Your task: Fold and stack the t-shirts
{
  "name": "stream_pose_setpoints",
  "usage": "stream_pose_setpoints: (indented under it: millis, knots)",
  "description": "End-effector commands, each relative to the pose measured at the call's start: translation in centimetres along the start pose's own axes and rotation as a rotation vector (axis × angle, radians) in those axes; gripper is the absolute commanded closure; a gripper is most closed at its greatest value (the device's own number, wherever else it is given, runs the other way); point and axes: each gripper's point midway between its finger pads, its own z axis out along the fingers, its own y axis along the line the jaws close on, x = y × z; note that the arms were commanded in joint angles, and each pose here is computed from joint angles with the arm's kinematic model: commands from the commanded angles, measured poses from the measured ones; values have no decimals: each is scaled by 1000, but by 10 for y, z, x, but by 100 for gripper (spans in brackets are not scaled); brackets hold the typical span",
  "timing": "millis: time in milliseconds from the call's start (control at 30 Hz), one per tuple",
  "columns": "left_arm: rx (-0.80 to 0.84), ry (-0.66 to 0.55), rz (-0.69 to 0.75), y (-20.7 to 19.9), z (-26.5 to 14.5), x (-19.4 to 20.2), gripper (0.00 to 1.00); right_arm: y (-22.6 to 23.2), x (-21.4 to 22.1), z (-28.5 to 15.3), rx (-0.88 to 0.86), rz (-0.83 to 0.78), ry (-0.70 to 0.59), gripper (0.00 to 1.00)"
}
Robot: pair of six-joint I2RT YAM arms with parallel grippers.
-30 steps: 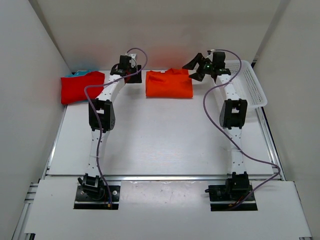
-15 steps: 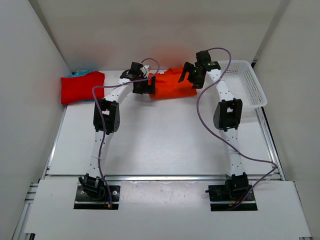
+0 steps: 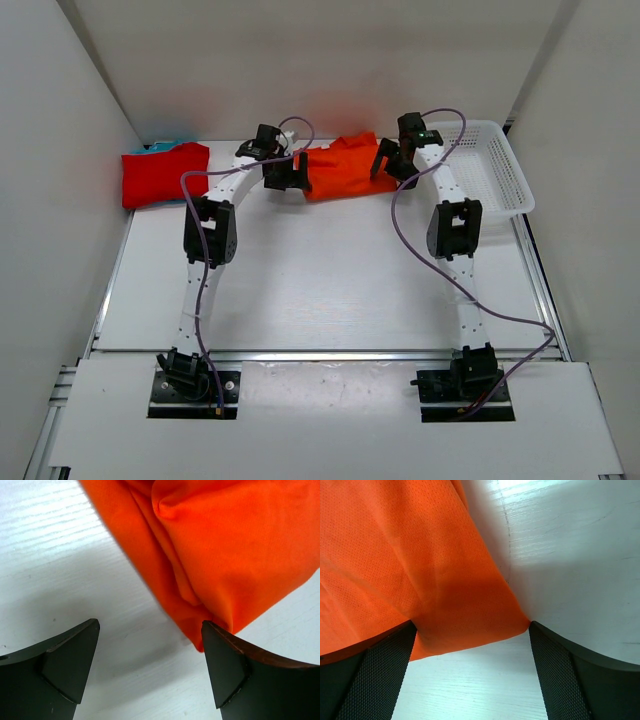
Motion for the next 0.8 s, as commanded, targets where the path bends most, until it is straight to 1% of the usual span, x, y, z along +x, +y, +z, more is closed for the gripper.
stream_pose_setpoints:
  millis: [0,67,100,200,300,333,367,400,433,467,500,533,567,600,633,667,700,733,767]
  knots:
    - [79,-87,18,-32,-58,-38,6,-8,-2,8,-12,14,8,3]
    - [100,-79,20,-37,-59,-35,6,4,1,9,-48,-16,13,9]
    - [103,-72,13,-38,-57,-32,6,3,-3,7,-48,-19,4,9]
    - [131,-66,18,-48,-56,-31,6,16,5,9,-84,-47,21,15]
    - [150,-76,43,-59,-60,-35,4,19,7,8,-106,-52,33,26]
    - [153,-73,50,-61,-54,-33,4,21,7,7,-111,-55,35,30]
    - [127,-92,55,-57,-54,-39,3,24,8,6,-115,-56,35,33]
    - [121,-82,58,-57,-45,-35,3,23,8,7,-118,-59,36,36]
    - [101,-80,71,-57,-38,-33,3,29,9,4,-121,-71,33,37]
    - [70,-78,60,-49,-33,-32,4,25,10,5,-111,-62,40,38]
    - [60,-65,79,-53,-28,-27,7,27,9,2,-120,-69,39,39]
    - [16,-42,80,-46,-19,-18,13,27,10,3,-118,-71,41,42]
    - [-20,-41,72,-39,-19,-17,18,29,12,2,-126,-76,46,48]
    - [-28,-24,73,-38,-13,-9,28,30,12,2,-133,-79,51,55]
    - [-27,-15,71,-36,-12,-6,41,30,9,-2,-136,-82,43,61]
    - [-35,-9,69,-35,-13,-4,49,28,13,-1,-129,-82,58,70]
    - [-36,-1,74,-33,-9,0,62,26,14,-4,-120,-85,63,81]
    - [-39,-7,73,-30,-11,-3,75,30,16,-5,-126,-90,68,85]
    - [-35,-9,87,-34,-11,-4,81,32,21,-8,-123,-107,81,93]
